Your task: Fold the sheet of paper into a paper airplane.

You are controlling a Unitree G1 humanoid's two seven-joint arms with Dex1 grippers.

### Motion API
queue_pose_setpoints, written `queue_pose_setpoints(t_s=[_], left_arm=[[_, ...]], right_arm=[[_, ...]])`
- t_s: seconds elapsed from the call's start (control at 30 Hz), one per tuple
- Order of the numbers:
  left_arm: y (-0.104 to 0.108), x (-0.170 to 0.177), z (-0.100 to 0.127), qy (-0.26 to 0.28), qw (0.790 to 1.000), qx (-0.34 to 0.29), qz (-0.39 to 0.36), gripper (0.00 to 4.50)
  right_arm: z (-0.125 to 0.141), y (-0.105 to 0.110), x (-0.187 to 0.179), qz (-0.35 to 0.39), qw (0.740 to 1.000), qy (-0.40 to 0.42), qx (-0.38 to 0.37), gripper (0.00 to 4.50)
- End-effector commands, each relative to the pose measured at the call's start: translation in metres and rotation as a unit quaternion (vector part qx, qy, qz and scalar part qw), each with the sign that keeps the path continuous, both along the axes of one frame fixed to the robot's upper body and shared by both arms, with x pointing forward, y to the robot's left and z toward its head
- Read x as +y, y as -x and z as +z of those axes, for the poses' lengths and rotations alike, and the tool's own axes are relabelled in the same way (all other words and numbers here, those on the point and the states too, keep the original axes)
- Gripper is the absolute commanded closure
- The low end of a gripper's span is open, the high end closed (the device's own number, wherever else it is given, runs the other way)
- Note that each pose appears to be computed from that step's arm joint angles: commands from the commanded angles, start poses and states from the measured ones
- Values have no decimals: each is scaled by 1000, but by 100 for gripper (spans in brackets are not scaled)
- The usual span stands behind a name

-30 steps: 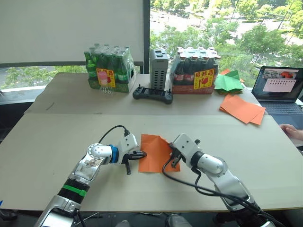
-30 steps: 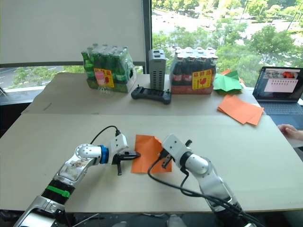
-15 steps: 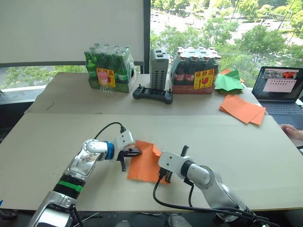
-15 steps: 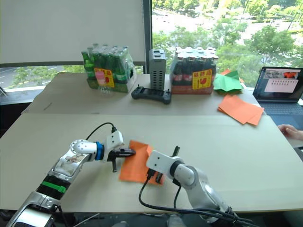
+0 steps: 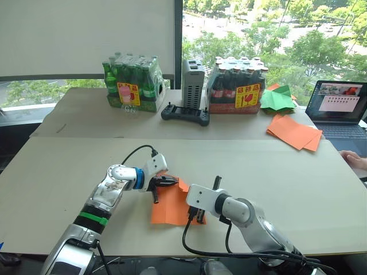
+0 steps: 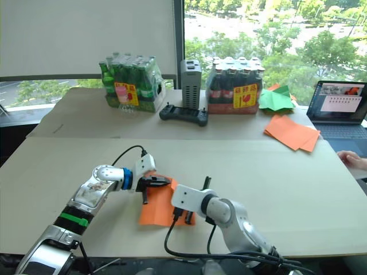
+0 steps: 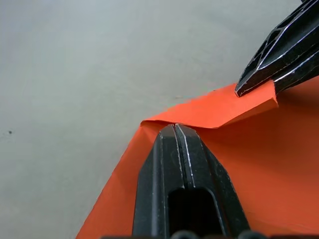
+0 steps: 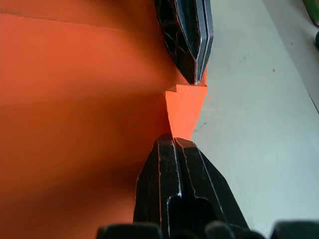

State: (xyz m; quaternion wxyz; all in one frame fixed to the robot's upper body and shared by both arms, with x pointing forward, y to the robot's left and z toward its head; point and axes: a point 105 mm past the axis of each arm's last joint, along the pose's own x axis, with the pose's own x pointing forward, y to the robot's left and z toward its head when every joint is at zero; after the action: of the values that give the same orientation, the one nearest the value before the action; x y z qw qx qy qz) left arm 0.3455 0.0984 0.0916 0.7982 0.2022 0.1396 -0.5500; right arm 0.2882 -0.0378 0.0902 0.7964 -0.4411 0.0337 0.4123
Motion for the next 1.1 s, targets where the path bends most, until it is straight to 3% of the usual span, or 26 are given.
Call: queue_pose_setpoints(t_s=[0.03, 0.53, 0.8, 1.1], left_arm=[[-6, -8, 14, 1, 999, -29, -14, 450], [-10, -3, 32, -9, 998, -59, -18, 450], [-7, -18, 30, -6, 997, -62, -40, 450], [-7, -24, 12, -32, 997, -54, -47, 450]], right_arm=[[2, 2, 6, 24, 999, 26, -11, 447], [-6, -2, 8, 27, 997, 68, -2, 447], [-6, -4, 9, 25, 997, 70, -1, 447], [-5, -5, 8, 21, 998, 67, -2, 447]])
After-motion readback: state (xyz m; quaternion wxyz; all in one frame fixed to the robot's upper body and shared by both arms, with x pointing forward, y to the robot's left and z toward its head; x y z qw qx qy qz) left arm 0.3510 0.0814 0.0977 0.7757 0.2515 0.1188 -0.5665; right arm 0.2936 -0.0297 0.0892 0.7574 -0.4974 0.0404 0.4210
